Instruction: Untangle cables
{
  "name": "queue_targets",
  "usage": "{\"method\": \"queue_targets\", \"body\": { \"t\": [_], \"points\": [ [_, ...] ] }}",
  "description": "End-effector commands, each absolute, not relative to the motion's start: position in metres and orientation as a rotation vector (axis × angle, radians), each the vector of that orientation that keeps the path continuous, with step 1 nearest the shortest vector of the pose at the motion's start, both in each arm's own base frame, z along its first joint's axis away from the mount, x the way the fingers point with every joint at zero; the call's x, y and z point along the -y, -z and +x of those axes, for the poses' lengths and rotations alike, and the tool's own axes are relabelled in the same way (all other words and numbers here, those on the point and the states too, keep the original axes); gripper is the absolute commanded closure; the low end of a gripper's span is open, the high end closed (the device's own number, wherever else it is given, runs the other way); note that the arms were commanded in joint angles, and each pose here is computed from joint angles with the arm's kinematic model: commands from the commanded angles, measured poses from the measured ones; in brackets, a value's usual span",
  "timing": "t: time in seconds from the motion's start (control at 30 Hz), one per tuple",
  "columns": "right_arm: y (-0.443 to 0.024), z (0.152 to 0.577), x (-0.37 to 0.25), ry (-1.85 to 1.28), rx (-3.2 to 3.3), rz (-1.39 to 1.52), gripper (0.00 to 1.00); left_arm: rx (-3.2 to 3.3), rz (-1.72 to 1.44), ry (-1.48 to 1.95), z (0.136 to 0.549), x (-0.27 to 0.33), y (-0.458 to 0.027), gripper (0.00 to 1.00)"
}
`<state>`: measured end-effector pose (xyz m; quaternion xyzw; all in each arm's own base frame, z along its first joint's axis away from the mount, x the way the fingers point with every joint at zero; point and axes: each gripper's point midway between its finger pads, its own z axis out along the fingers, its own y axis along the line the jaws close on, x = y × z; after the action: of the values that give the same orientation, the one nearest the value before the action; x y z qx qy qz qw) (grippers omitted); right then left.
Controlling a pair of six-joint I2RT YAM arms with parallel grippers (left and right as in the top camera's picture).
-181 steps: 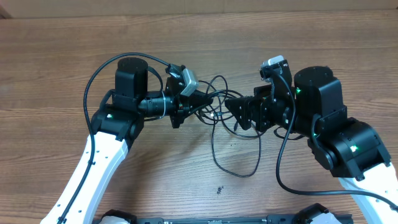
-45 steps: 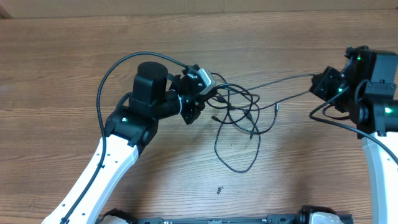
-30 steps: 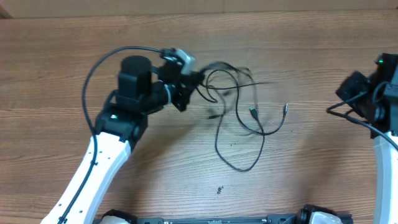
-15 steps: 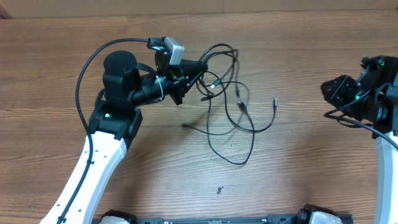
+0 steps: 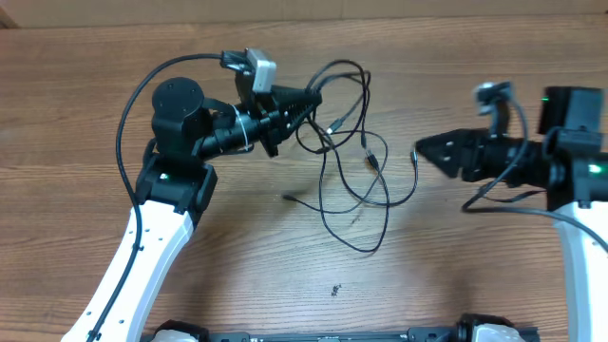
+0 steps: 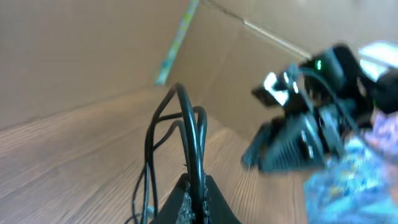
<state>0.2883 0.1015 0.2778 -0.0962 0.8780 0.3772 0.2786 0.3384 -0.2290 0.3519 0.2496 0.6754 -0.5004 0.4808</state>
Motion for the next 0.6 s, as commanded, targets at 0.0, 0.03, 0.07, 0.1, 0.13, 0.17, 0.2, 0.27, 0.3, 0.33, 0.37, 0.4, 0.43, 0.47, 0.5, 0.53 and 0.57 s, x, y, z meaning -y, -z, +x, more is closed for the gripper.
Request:
{"method": "queue_targets", "body": {
  "t": [0.0,0.03,0.07,0.1,0.13,0.17,0.2,0.27,0.3,0.33,0.37,0.4,0.43,0.47,0.5,0.53,0.57],
  "points": [
    [-0.287,0.274,-0.144,-1.05,-2.253,-0.577,0.47,-1.656,0.428,1.313,0.344,0.223,-0.374,0.96],
    [-0.289,0.273,-0.153,-1.053,-2.235,-0.623,0.47,-1.663,0.392,1.331,0.346,0.222,-0.375,0.96],
    [-0.29,0.272,-0.162,-1.05,-2.216,-0.667,0.46,-1.673,0.362,1.354,0.347,0.221,-0.376,0.96],
    [-0.292,0.271,-0.17,-1.04,-2.194,-0.709,0.45,-1.685,0.338,1.376,0.347,0.222,-0.376,0.96],
    [-0.293,0.271,-0.174,-1.035,-2.179,-0.733,0.44,-1.696,0.314,1.398,0.346,0.222,-0.376,0.96],
    [-0.295,0.272,-0.18,-1.025,-2.166,-0.751,0.43,-1.703,0.301,1.412,0.346,0.222,-0.376,0.96],
    [-0.296,0.272,-0.184,-1.018,-2.153,-0.771,0.43,-1.712,0.285,1.429,0.346,0.222,-0.376,0.96],
    [-0.299,0.272,-0.194,-1.002,-2.114,-0.817,0.43,-1.745,0.21,1.498,0.346,0.222,-0.376,0.96],
    [-0.302,0.272,-0.198,-1.002,-2.09,-0.838,0.43,-1.766,0.166,1.544,0.345,0.223,-0.376,0.96],
    [-0.304,0.273,-0.201,-0.999,-2.075,-0.85,0.43,-1.784,0.128,1.584,0.344,0.223,-0.376,0.96],
    [-0.305,0.274,-0.203,-0.993,-2.063,-0.858,0.43,-1.804,0.085,1.629,0.342,0.224,-0.376,0.96],
    [-0.307,0.275,-0.205,-0.981,-2.049,-0.865,0.43,-1.827,0.032,1.68,0.341,0.225,-0.376,0.96],
    [-0.308,0.277,-0.207,-0.971,-2.035,-0.873,0.42,-1.847,-0.021,1.727,0.34,0.226,-0.376,0.96],
    [-0.309,0.278,-0.208,-0.97,-2.025,-0.88,0.41,-1.861,-0.06,1.759,0.339,0.227,-0.376,0.96],
    [-0.31,0.278,-0.21,-0.971,-2.017,-0.885,0.41,-1.867,-0.08,1.775,0.339,0.227,-0.376,0.96],
    [-0.311,0.278,-0.212,-0.972,-2.007,-0.893,0.41,-1.872,-0.091,1.787,0.338,0.229,-0.376,0.96],
    [-0.312,0.277,-0.214,-0.974,-2.001,-0.901,0.41,-1.872,-0.09,1.787,0.338,0.229,-0.376,0.96]
  ]
}}
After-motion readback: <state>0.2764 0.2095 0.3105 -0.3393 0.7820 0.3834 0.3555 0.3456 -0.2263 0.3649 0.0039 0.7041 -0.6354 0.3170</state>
